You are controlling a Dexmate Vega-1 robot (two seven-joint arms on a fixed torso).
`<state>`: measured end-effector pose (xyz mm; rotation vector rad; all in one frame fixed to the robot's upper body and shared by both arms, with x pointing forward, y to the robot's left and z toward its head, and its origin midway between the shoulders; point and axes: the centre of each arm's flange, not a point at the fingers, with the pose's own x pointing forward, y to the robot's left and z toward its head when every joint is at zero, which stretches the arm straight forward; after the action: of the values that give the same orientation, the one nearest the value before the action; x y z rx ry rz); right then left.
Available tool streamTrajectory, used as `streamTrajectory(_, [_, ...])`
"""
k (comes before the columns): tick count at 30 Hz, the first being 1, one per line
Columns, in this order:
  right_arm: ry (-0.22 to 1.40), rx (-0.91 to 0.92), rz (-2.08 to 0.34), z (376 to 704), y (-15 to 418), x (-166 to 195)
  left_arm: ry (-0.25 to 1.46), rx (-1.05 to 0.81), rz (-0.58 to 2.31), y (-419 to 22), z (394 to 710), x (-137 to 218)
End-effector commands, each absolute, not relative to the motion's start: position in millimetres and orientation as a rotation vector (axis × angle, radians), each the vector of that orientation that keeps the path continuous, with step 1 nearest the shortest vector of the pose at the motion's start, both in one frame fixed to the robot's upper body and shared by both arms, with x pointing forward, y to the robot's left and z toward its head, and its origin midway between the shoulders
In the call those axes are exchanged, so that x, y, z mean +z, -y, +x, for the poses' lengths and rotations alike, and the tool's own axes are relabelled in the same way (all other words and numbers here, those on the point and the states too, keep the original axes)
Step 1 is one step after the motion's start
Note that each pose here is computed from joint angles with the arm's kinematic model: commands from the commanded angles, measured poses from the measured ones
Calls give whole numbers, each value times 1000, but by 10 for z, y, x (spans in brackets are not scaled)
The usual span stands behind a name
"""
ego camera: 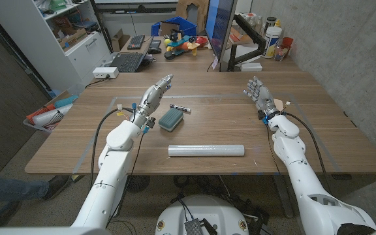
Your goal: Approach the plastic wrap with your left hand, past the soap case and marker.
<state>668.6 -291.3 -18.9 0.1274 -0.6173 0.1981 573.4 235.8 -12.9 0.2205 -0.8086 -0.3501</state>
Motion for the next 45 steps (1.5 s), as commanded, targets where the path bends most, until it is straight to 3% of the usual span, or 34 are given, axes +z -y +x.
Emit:
streamTrajectory(1, [623,202,131,6718,2929,-150,804,-379,243,-2263,5727,-153])
streamTrajectory(45, [665,187,167,6695,3063,-104,788,-416,346,-2102,5523,-185])
